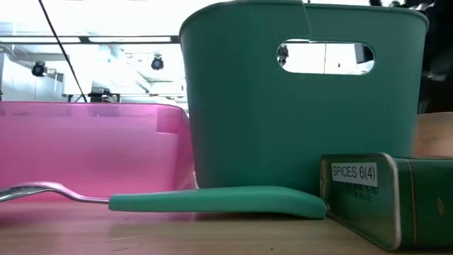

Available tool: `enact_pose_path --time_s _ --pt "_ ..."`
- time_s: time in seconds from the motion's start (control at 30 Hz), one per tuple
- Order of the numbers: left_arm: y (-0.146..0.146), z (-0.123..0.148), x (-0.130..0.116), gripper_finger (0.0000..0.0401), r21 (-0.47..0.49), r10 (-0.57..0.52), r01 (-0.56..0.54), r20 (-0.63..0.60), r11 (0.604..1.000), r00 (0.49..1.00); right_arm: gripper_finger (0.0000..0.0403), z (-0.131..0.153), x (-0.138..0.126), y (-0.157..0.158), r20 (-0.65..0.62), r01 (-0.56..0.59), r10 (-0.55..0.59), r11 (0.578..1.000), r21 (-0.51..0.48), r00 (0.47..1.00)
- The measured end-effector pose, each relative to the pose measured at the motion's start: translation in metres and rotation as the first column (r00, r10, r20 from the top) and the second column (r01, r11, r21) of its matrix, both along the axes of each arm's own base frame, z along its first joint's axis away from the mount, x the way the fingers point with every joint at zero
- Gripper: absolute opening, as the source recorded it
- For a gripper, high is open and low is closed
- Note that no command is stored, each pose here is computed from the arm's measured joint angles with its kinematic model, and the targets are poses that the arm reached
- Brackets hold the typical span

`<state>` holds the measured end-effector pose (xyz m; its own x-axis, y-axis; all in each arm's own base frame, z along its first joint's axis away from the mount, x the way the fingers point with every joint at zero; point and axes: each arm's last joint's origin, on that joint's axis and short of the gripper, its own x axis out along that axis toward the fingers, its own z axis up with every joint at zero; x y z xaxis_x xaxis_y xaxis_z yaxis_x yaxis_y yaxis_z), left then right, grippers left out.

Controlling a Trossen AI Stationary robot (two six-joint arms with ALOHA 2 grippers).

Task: Pick & Place Food Item
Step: Put the orange noodle pack into the orange bin

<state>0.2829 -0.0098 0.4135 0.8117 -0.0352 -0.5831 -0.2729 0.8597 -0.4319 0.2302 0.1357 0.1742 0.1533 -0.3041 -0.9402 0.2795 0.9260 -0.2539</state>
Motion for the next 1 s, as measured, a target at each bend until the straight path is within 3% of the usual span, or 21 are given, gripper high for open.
enact_pose_path --time_s 0.47,0.73,1.0 --pt "0.000 -0.002 -0.001 0.0380 0.000 0.000 0.000 -0.021 1.000 1.000 0.0022 -0.007 0.000 0.000 -0.036 0.001 -0.002 1.000 -0.020 0.999" --pt "0.000 -0.002 -0.001 0.0380 0.000 0.000 0.000 -0.025 1.000 1.000 0.0008 0.005 -0.003 -0.001 0.016 0.082 -0.083 0.996 0.033 0.996" --pt "0.000 -0.002 -0.002 0.0380 -0.001 -0.003 0.003 -0.028 1.000 1.000 0.0008 0.044 -0.017 -0.010 0.174 0.177 -0.204 0.971 0.160 0.963"
